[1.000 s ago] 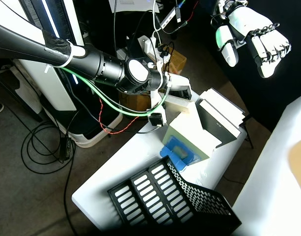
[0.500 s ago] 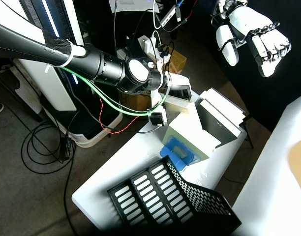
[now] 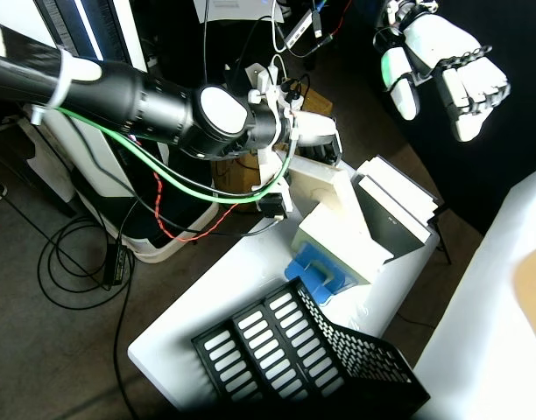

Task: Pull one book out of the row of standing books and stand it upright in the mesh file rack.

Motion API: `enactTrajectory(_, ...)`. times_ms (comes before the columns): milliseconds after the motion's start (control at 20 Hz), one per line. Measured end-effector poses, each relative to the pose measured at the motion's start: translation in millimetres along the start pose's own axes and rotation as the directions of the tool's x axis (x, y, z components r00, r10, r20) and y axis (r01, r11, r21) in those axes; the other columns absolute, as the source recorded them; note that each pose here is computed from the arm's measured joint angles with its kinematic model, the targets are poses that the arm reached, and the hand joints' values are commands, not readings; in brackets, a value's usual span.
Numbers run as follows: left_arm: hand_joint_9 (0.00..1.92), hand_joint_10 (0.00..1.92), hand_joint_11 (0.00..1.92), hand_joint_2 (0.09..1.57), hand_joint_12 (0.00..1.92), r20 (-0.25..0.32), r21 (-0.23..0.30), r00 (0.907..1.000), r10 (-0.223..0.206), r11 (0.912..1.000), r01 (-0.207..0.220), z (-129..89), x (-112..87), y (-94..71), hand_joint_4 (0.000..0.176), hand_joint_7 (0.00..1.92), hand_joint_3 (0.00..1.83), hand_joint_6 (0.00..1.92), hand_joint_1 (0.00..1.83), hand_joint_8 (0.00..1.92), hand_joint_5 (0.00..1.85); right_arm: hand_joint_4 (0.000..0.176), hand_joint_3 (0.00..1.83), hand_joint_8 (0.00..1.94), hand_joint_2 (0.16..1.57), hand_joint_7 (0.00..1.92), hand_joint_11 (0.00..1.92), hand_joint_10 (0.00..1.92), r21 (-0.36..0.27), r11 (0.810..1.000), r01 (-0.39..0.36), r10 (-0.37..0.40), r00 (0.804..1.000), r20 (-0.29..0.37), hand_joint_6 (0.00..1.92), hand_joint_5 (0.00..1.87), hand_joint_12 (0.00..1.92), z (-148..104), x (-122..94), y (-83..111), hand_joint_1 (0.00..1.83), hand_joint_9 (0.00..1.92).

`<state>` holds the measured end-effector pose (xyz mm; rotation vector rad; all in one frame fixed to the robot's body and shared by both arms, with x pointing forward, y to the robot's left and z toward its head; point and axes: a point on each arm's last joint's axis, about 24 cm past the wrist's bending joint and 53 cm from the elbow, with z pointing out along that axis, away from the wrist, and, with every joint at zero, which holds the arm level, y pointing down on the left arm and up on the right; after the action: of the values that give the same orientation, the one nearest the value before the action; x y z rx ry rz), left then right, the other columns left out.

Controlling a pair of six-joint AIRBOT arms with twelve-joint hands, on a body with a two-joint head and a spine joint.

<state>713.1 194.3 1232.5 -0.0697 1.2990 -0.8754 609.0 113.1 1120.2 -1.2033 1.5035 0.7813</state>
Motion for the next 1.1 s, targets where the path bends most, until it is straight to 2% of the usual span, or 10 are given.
enactTrajectory(100, 0.07, 1.33, 0.0, 1.51, 1.92, -0.007, -0.013, 1.0, 0.002, 0.9999, -0.003, -4, 1.0, 4.9, 0.048, 0.21, 0.0, 0.19, 0.17, 0.77, 0.24, 0.0, 0.0, 1.52, 1.29, 0.64, 0.45, 1.43, -0.006, 1.0, -0.03, 0.03, 1.0, 0.004, 0.74, 0.31, 1.81, -8, -2, -2.8, 1.26, 0.54)
enactTrajectory(200, 0.07, 1.33, 0.0, 1.51, 1.92, -0.021, -0.029, 0.9998, -0.002, 0.9996, 0.001, -9, 5.0, 8.9, 0.048, 0.21, 0.0, 0.19, 0.17, 0.77, 0.24, 0.0, 0.0, 1.52, 1.29, 0.64, 0.45, 1.43, -0.03, 0.997, -0.066, 0.066, 0.998, 0.014, 0.74, 0.31, 1.81, -12, -13, -2.3, 1.26, 0.54)
enactTrajectory(300, 0.07, 1.33, 0.0, 1.51, 1.92, -0.032, -0.045, 0.9995, 0.003, 0.999, -0.004, -15, 5.9, 14.2, 0.048, 0.21, 0.0, 0.2, 0.17, 0.77, 0.24, 0.0, 0.0, 1.52, 1.29, 0.64, 0.45, 1.43, -0.053, 0.996, -0.07, 0.071, 0.997, 0.022, 0.74, 0.31, 1.81, -18, -25, -2.3, 1.26, 0.54)
enactTrajectory(450, 0.07, 1.33, 0.0, 1.51, 1.92, -0.02, -0.06, 0.9998, -0.003, 0.9982, 0.002, -18, 2.4, 18.9, 0.048, 0.21, 0.0, 0.2, 0.17, 0.77, 0.24, 0.0, 0.0, 1.52, 1.29, 0.64, 0.45, 1.43, -0.057, 0.995, -0.086, 0.088, 0.996, 0.031, 0.74, 0.31, 1.81, -33, -35, -9.3, 1.26, 0.53)
enactTrajectory(700, 0.07, 1.33, 0.0, 1.51, 1.92, -0.033, -0.062, 0.9995, -0.005, 0.998, 0.003, -27, 6.5, 18.3, 0.048, 0.21, 0.0, 0.2, 0.17, 0.78, 0.24, 0.0, 0.0, 1.52, 1.29, 0.64, 0.45, 1.43, -0.06, 0.989, -0.136, 0.139, 0.988, 0.06, 0.74, 0.31, 1.81, -58, -60, -23.3, 1.26, 0.53)
enactTrajectory(850, 0.07, 1.33, 0.0, 1.51, 1.92, -0.016, -0.072, 0.9998, -0.007, 0.9974, 0.006, -31, 0.5, 20.9, 0.048, 0.21, 0.0, 0.2, 0.17, 0.78, 0.24, 0.0, 0.0, 1.52, 1.29, 0.64, 0.45, 1.43, -0.076, 0.986, -0.148, 0.153, 0.987, 0.057, 0.73, 0.31, 1.81, -65, -70, -24.2, 1.26, 0.53)
enactTrajectory(950, 0.07, 1.33, 0.0, 1.51, 1.92, -0.024, -0.076, 0.9997, -0.004, 0.9971, 0.002, -35, 2.0, 22.4, 0.048, 0.21, 0.0, 0.21, 0.17, 0.78, 0.24, 0.0, 0.0, 1.52, 1.29, 0.64, 0.45, 1.44, -0.089, 0.982, -0.166, 0.172, 0.983, 0.061, 0.73, 0.31, 1.81, -72, -75, -24.4, 1.26, 0.53)
enactTrajectory(1100, 0.07, 1.33, 0.0, 1.51, 1.92, -0.023, -0.081, 0.9997, -0.007, 0.9967, 0.005, -35, 1.8, 23.3, 0.048, 0.21, 0.0, 0.21, 0.17, 0.78, 0.24, 0.0, 0.0, 1.52, 1.29, 0.64, 0.45, 1.44, -0.091, 0.983, -0.156, 0.164, 0.983, 0.087, 0.73, 0.31, 1.81, -83, -90, -26.3, 1.26, 0.53)
